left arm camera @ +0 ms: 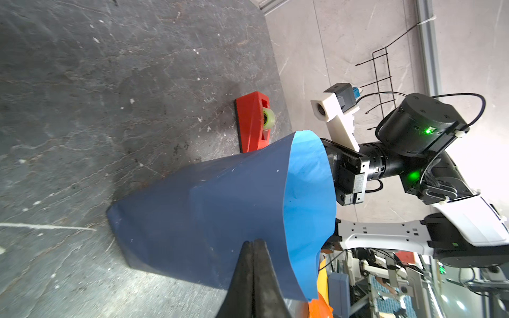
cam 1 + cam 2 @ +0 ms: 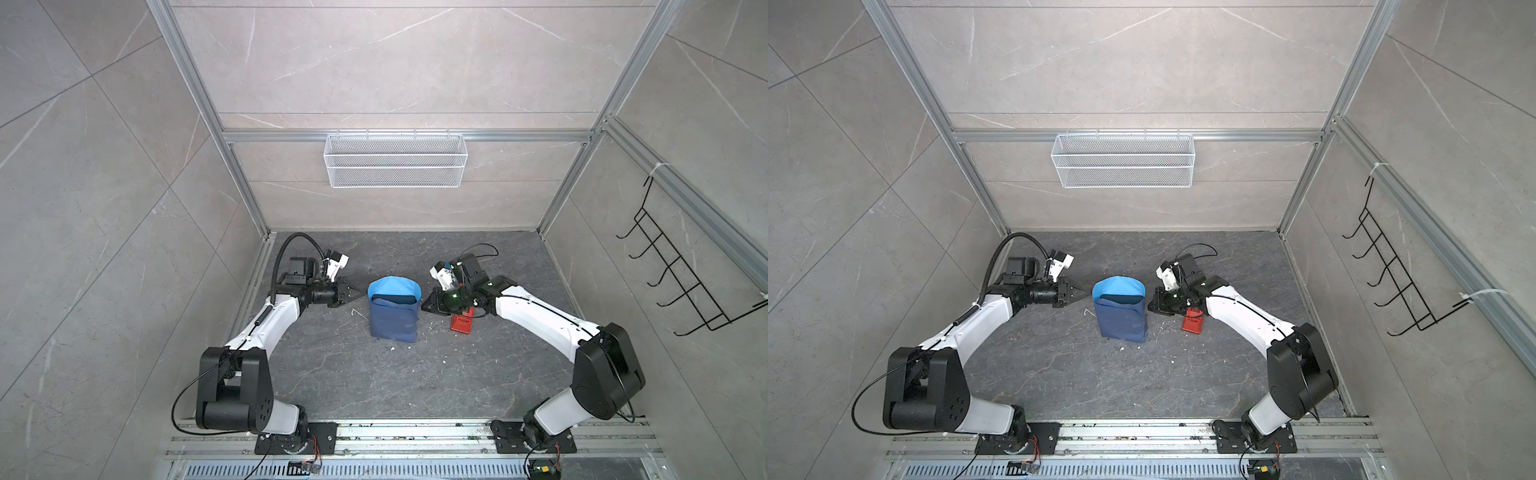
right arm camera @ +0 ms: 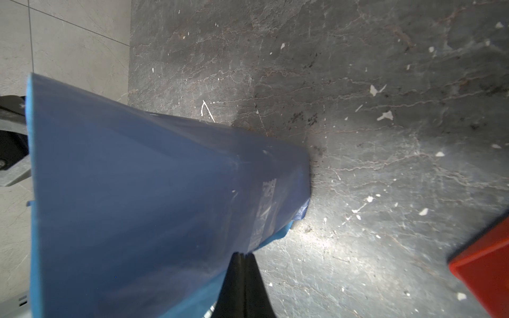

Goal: Wrap a gift box in wrapping paper
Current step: Fold the wrapping paper for the gift box.

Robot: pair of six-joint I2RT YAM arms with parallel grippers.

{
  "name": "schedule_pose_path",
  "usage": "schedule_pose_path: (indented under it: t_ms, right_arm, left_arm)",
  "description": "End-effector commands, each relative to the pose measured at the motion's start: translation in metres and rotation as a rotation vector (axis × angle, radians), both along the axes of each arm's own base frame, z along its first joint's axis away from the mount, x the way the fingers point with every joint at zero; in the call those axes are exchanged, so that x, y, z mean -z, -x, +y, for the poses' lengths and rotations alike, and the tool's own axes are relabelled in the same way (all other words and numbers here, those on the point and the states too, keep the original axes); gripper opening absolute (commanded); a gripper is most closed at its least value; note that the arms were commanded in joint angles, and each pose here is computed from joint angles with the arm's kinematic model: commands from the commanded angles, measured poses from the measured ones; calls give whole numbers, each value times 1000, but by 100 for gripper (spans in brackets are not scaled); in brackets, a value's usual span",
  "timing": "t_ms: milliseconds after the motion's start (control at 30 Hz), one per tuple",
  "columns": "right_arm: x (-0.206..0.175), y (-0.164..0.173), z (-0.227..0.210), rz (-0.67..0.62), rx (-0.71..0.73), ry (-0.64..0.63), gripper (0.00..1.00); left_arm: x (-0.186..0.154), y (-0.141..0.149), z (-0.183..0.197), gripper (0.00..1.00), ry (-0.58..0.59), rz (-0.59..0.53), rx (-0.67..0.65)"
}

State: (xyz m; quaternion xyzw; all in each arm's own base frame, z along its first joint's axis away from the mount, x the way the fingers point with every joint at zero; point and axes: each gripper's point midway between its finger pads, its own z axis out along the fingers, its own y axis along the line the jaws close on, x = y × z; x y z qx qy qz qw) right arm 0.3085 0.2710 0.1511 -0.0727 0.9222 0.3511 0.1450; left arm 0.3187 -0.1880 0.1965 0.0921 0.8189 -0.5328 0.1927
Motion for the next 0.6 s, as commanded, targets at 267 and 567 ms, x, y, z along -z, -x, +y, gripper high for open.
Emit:
schedule_pose_path:
  t_ms: [267,567]
  right_arm:
    - [-52,-6,-8,-153,-61,63,6]
    - [-141,20,14,-684,-430,198,49]
  left_arm:
    - [-5,-2,-21,0,43,-13,62]
    - [1,-1,-19,0,13,-23,52]
